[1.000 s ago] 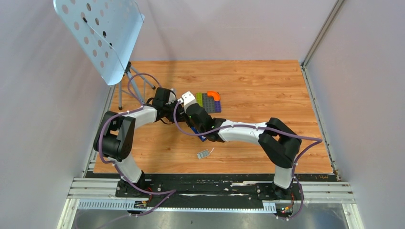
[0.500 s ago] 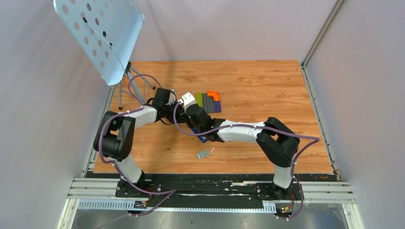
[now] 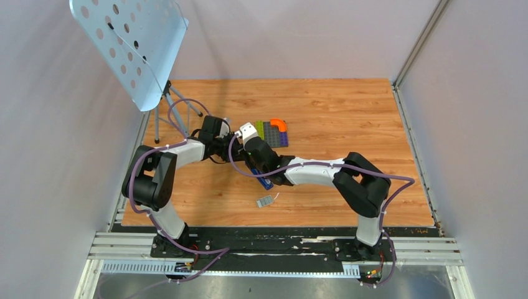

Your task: Load the staples into the stapler

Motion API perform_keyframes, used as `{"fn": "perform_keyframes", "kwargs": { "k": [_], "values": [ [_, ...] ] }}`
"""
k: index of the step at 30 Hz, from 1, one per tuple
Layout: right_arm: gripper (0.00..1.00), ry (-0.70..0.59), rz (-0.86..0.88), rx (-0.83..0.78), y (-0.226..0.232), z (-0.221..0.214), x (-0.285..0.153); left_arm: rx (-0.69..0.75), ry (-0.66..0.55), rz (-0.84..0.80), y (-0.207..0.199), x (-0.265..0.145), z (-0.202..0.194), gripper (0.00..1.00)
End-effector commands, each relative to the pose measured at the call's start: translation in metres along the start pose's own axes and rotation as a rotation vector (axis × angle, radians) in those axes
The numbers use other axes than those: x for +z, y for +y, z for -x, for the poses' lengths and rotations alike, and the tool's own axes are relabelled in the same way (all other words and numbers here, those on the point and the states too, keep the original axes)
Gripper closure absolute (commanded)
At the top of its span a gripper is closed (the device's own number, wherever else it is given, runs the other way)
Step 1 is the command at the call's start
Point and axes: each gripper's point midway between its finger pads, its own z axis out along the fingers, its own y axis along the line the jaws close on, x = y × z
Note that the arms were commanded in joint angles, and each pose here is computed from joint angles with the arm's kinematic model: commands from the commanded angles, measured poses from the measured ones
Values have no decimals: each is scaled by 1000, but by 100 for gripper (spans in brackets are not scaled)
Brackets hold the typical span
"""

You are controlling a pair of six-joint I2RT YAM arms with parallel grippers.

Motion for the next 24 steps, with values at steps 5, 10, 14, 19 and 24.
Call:
{"fn": "perform_keyframes", "kwargs": {
  "k": [5, 10, 14, 19, 24],
  "values": [
    [100, 156, -10, -60, -20, -54, 5, -61, -119, 26, 1, -2, 26, 73],
    [100, 164, 9, -73, -22, -57, 10, -71, -150, 75, 7, -2, 34, 73],
    [100, 170, 26, -77, -23, -58, 14, -80, -195, 129, 16, -5, 41, 73],
    [100, 178, 45, -102, -21, -59, 16, -94, -209, 139, 18, -3, 45, 73],
    [100, 193, 45, -123, -26, -62, 13, -103, -202, 84, 5, -6, 50, 73]
  ]
}}
